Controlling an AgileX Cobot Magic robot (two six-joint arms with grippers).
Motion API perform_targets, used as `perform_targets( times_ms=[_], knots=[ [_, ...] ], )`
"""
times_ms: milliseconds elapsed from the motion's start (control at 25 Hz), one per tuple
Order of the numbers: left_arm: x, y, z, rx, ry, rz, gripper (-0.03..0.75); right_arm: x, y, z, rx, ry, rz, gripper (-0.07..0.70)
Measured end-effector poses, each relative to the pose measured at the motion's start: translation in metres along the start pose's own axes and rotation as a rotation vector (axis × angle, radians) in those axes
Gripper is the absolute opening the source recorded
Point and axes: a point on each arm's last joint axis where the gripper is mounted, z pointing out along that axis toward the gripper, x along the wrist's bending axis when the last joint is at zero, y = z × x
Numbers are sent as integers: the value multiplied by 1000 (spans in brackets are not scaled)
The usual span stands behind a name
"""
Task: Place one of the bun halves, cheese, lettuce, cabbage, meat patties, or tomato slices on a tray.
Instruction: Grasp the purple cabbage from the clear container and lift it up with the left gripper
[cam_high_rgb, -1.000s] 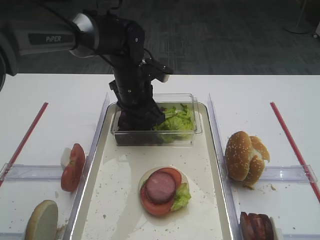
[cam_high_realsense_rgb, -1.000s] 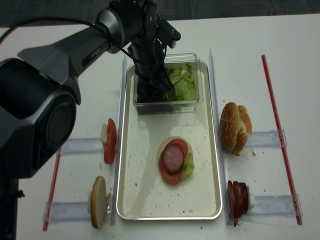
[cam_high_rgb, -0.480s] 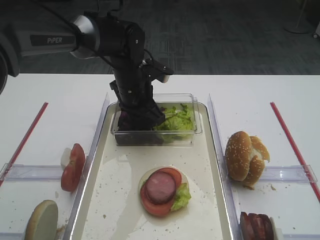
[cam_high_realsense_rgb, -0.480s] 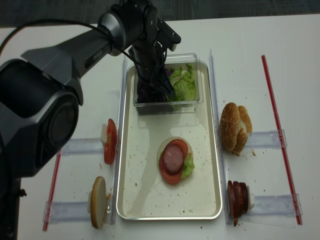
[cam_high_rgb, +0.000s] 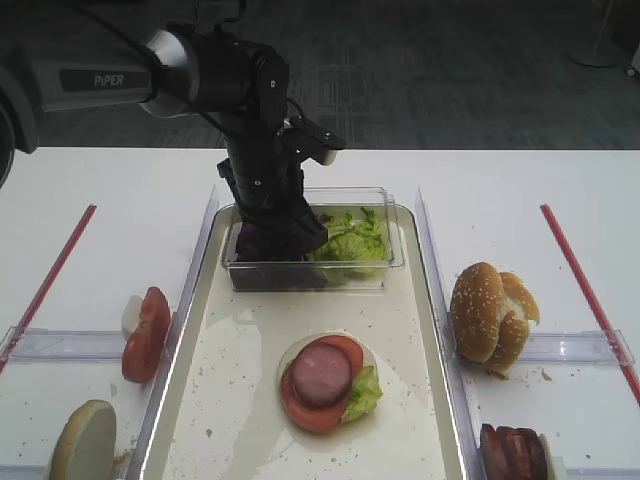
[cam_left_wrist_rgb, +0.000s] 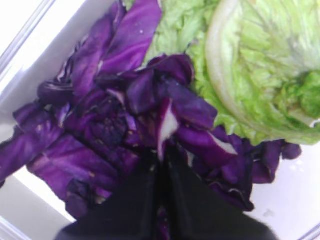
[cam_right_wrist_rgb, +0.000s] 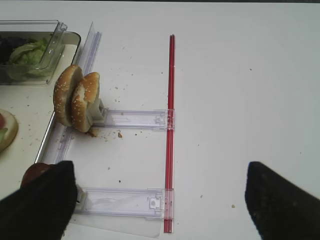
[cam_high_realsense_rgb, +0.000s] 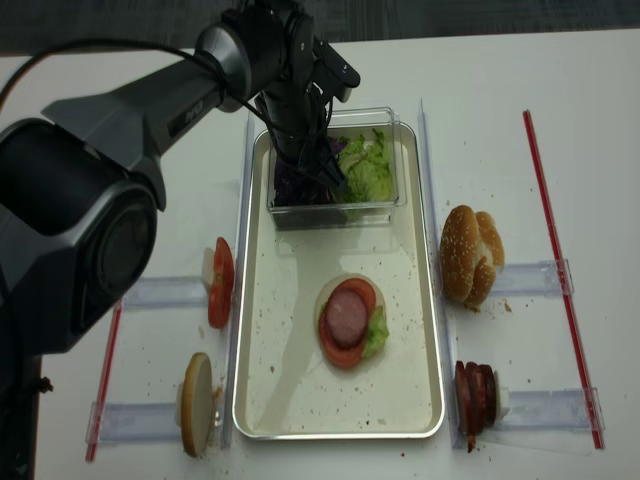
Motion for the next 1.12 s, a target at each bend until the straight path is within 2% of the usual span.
perform_targets(
  times_ms=[240,680,1000,1120],
  knots=[
    [0,0,-4,-4,2,-2,-13,0,0,0,0,0,0,692],
    [0,-2,-49,-51,14,-15,-13,0,0,0,0,0,0,692],
    [-1,-4,-51,-26,0,-27,-13,0,0,0,0,0,0,692],
    [-1,-4,-51,-26,-5,-45,-13,0,0,0,0,0,0,692]
  ],
)
